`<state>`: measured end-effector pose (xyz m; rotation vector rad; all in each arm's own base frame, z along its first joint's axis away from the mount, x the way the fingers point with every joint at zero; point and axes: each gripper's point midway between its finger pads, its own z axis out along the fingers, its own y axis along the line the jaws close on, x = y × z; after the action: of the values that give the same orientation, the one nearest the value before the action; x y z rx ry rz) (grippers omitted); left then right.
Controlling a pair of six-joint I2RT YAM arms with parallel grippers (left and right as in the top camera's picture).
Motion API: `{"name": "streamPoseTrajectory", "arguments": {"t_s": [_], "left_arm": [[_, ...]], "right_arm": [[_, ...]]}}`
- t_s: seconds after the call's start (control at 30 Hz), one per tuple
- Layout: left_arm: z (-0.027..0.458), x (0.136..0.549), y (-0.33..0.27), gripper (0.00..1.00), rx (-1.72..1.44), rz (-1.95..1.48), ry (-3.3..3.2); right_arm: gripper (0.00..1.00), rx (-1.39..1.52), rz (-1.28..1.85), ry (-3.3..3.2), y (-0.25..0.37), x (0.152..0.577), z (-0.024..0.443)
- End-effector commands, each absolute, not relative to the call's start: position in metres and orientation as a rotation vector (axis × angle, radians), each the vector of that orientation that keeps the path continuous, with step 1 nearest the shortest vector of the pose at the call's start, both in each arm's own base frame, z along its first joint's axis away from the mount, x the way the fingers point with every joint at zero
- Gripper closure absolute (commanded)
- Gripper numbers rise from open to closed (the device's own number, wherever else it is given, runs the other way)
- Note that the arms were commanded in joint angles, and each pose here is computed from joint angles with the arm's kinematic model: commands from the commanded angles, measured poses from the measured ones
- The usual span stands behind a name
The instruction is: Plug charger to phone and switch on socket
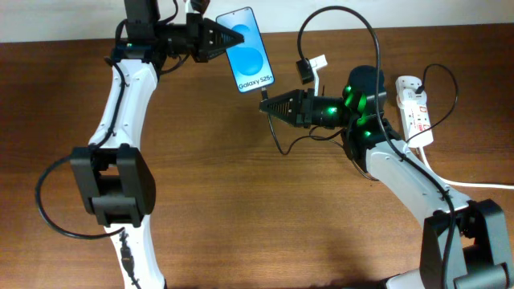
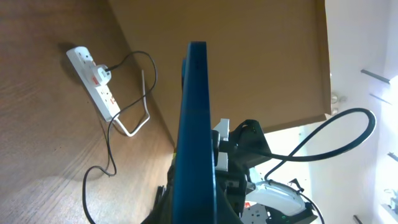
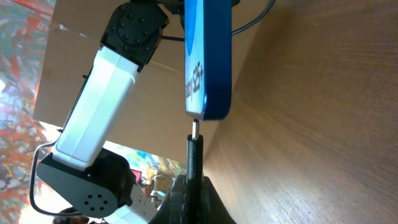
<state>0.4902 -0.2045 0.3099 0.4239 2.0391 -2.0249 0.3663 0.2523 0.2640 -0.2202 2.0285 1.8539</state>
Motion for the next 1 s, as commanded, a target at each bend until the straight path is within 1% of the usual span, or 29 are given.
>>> {"name": "streamPoseTrajectory", "arguments": {"t_s": [0.0,0.47,0.67,0.83,0.97], "left_arm": [[0.322,0.481,-0.205,1.00,0.478,-2.049,2.017],[0.322,0.480,-0.209,1.00,0.482,-2.055,2.021],[0.322,0.480,-0.209,1.00,0.482,-2.055,2.021],[0.322,0.480,-0.209,1.00,0.482,-2.055,2.021],[0.322,0.481,-0.207,1.00,0.483,-2.051,2.017]], "right_arm": [[0.96,-0.247,1.865,2.024,0.255,0.363,0.267],[0.96,-0.250,1.864,2.031,0.262,0.362,0.265],[0.96,-0.204,1.872,2.078,0.263,0.367,0.248],[0.96,-0.221,1.864,2.042,0.258,0.370,0.254],[0.96,-0.257,1.886,2.041,0.258,0.365,0.256]]}}
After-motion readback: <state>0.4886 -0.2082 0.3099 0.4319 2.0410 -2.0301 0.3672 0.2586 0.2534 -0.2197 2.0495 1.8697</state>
